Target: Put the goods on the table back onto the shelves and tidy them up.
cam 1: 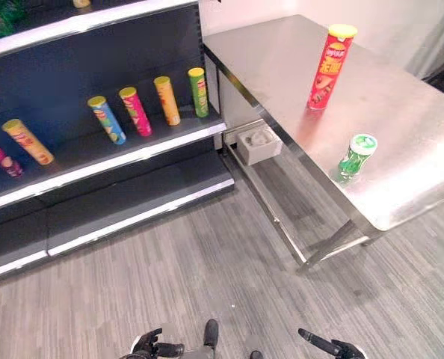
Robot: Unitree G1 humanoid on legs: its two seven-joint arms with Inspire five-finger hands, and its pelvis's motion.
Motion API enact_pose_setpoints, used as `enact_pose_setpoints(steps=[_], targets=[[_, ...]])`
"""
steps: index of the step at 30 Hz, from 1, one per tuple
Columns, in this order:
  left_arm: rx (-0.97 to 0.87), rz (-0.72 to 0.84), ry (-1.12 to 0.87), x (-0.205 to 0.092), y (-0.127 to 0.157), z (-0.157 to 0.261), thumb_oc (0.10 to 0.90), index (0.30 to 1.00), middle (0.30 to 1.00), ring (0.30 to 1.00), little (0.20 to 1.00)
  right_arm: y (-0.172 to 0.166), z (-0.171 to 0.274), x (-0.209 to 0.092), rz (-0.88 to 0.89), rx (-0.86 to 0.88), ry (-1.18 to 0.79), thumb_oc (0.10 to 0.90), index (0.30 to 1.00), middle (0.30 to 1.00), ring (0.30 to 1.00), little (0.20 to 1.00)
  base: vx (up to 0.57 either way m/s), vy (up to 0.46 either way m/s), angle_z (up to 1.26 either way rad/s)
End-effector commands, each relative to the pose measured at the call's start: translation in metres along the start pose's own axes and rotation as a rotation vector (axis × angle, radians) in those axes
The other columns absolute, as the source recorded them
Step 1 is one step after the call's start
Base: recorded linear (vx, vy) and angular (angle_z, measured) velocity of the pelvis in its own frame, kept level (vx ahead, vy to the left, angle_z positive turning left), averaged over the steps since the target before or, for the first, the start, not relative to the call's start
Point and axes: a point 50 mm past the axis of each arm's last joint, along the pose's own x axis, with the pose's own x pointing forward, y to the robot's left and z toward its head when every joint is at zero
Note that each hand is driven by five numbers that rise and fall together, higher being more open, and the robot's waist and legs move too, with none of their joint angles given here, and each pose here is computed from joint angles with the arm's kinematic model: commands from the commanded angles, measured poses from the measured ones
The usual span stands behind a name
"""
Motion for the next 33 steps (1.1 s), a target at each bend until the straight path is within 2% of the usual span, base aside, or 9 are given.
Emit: enact_pose_setpoints(steps=[1,4,6,9,17,24,29,32,33], targets=[[0.05,0.03,-0.004,0.001,0.01,0.001,0.8,0.9,0.9,0.9,0.9,-0.02,0.007,0.001,-0.066,0.0,-0.039,0.8,0.9,0.9,0.9,0.9,0.12,0.179,-0.21],[0.054,0.04,-0.034,0.002,0.015,0.01,0.8,0.9,0.9,0.9,0.9,-0.022,0.014,0.001,-0.066,0.012,-0.063,0.8,0.9,0.9,0.9,0.9,0.03,0.233,-0.61],[0.079,0.068,-0.078,0.004,0.025,0.026,0.8,0.9,0.9,0.9,0.9,-0.023,0.038,0.002,-0.072,0.033,-0.133,0.8,0.9,0.9,0.9,0.9,-0.13,0.172,-1.26],[0.082,0.101,-0.071,0.004,0.037,0.027,0.8,0.9,0.9,0.9,0.9,-0.024,0.014,0.002,-0.08,0.046,-0.045,0.8,0.9,0.9,0.9,0.9,0.26,-0.234,0.05],[0.036,0.084,-0.044,0.004,0.025,0.017,0.8,0.9,0.9,0.9,0.9,-0.03,0.008,0.0,-0.107,0.102,-0.056,0.8,0.9,0.9,0.9,0.9,0.12,-0.251,0.23],[0.006,0.079,-0.092,0.002,0.024,0.024,0.8,0.9,0.9,0.9,0.9,-0.102,0.033,-0.015,-0.338,0.324,-0.251,0.8,0.9,0.9,0.9,0.9,0.07,-0.196,0.07],[-0.02,0.06,-0.107,0.002,0.013,0.028,0.8,0.9,0.9,0.9,0.9,-0.17,0.051,-0.049,-0.588,0.453,-0.451,0.8,0.9,0.9,0.9,0.9,0.03,-0.03,-0.06],[-0.009,0.05,-0.1,0.002,0.009,0.027,0.8,0.9,0.9,0.9,0.9,-0.196,0.077,-0.071,-0.678,0.457,-0.589,0.8,0.9,0.9,0.9,0.9,0.07,0.042,0.01],[0.011,0.053,-0.088,0.002,0.009,0.023,0.8,0.9,0.9,0.9,0.9,-0.207,0.089,-0.087,-0.718,0.44,-0.68,0.8,0.9,0.9,0.9,0.9,0.08,0.07,-0.05]])
